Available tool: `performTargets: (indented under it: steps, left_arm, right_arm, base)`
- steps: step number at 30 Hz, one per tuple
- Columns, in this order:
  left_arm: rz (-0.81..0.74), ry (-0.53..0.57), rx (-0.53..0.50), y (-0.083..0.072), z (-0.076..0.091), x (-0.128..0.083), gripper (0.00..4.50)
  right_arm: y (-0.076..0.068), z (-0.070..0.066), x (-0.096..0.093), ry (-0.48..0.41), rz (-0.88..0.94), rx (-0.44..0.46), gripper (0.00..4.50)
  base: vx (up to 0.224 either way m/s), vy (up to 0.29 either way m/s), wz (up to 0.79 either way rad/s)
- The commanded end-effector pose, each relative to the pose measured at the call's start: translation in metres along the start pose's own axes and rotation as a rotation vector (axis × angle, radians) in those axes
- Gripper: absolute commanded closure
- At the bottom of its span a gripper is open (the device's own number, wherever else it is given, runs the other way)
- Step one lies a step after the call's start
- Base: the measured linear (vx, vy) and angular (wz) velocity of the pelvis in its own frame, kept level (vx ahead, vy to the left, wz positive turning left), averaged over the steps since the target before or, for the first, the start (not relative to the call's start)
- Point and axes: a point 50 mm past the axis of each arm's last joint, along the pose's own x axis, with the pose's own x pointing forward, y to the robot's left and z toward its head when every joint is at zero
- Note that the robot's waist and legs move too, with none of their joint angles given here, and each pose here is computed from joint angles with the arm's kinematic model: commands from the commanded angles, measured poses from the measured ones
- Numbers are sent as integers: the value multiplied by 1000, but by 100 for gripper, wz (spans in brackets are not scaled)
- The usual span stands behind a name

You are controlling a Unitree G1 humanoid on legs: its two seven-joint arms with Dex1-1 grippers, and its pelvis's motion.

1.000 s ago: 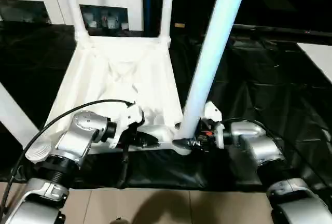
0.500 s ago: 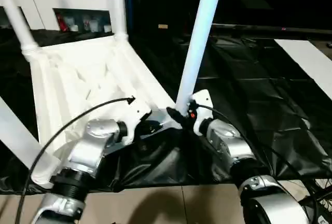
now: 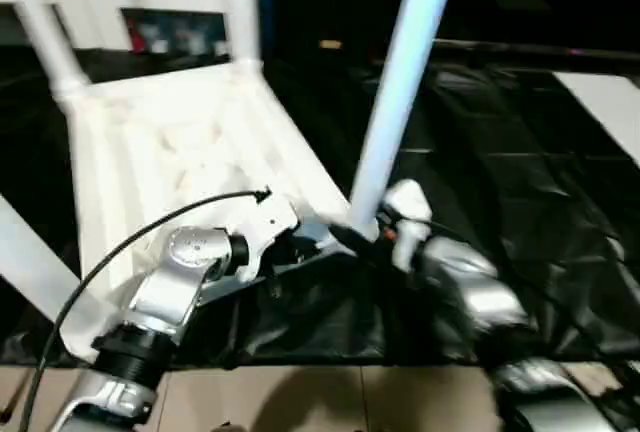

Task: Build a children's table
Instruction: Rotate leg to tighten

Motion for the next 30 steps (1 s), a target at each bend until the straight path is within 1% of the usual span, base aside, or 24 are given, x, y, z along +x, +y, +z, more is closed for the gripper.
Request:
performTargets:
  steps: [1, 4, 5, 6, 7, 8, 9, 10, 12, 13, 17, 24, 30]
  left_arm:
    - [-61, 17, 32, -1, 0, 0, 450]
    - [-80, 48, 23, 0, -5, -5, 450]
    - [-82, 48, 19, 1, -5, -7, 450]
    - [-82, 47, 19, 1, -5, -7, 450]
    - [-91, 40, 8, 2, -5, -8, 450]
    - [-93, 41, 8, 2, -5, -8, 406]
    - [-96, 41, 11, 3, -6, -9, 406]
    - [-100, 42, 14, 3, -5, -10, 395]
    - [-102, 47, 20, 4, -5, -10, 390]
    - [-102, 49, 23, 5, -5, -10, 378]
    - [-107, 63, 28, 5, -7, -11, 378]
    - [-112, 119, 18, 10, -13, -12, 378]
    - [-78, 134, 6, 14, -15, -8, 378]
  right_arm:
    - [10, -1, -6, 16, 134, -21, 72]
    - [9, -1, -19, 46, 182, -63, 72]
    - [9, -1, -26, 62, 206, -69, 72]
    - [9, -1, -26, 63, 207, -69, 72]
    - [7, 0, -32, 79, 216, -74, 72]
    - [7, 0, -34, 80, 216, -74, 71]
    - [6, 0, -37, 85, 215, -73, 71]
    - [4, 0, -42, 98, 208, -74, 71]
    - [-1, -1, -47, 110, 179, -81, 71]
    - [-2, -1, -48, 111, 171, -82, 71]
    - [-4, -2, -49, 114, 148, -86, 71]
    - [-1, 1, -48, 103, 165, -83, 71]
    - [-1, 5, -36, 80, 144, -82, 71]
  base:
    - [0, 0, 0]
    - [0, 0, 0]
    - [0, 0, 0]
    - [0, 0, 0]
    - [0, 0, 0]
    - [0, 0, 0]
    - [0, 0, 0]
    - [0, 0, 0]
    - [0, 0, 0]
    - [0, 0, 0]
    - [0, 0, 0]
    - [0, 0, 0]
    - [0, 0, 0]
